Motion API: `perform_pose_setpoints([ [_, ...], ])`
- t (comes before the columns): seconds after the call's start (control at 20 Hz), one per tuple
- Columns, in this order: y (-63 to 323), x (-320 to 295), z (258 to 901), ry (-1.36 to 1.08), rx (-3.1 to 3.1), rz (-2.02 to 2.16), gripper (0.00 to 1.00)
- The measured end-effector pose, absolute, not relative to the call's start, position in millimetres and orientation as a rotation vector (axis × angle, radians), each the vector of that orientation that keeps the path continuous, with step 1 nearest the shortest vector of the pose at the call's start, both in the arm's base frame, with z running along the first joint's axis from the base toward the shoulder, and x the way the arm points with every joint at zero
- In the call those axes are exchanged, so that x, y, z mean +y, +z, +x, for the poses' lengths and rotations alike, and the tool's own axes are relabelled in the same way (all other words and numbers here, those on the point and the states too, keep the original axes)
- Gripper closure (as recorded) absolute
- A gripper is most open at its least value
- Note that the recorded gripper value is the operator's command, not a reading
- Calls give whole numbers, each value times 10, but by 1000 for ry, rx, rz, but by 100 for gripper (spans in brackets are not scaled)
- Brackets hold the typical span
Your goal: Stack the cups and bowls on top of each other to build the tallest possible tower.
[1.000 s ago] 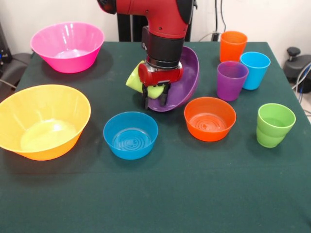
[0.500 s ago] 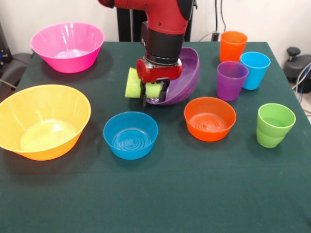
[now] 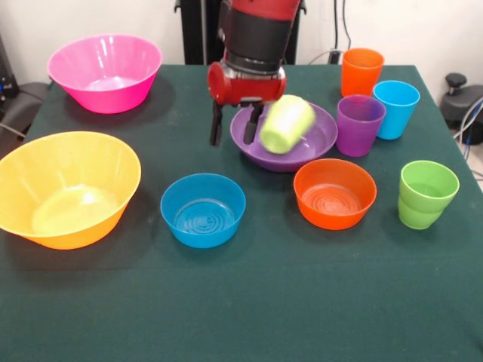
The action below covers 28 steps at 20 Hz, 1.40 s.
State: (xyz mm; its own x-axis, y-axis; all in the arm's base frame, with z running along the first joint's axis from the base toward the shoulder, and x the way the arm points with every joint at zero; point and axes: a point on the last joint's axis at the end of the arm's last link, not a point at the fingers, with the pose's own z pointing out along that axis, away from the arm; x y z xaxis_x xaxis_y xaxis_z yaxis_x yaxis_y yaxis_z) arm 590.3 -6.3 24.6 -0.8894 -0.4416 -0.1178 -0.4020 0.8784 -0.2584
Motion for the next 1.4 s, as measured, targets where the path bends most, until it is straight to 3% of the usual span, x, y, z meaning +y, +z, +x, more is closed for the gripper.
perform_pose_setpoints([
  [0.3, 606, 93, 6056, -373, 2818, -645, 0],
  [0.65, 745, 163, 6132, -370, 2798, -619, 0],
  [1.1, 682, 136, 6104, -358, 2820, -604, 0],
  [1.4, 420, -39, 5911, -296, 2983, -559, 0],
])
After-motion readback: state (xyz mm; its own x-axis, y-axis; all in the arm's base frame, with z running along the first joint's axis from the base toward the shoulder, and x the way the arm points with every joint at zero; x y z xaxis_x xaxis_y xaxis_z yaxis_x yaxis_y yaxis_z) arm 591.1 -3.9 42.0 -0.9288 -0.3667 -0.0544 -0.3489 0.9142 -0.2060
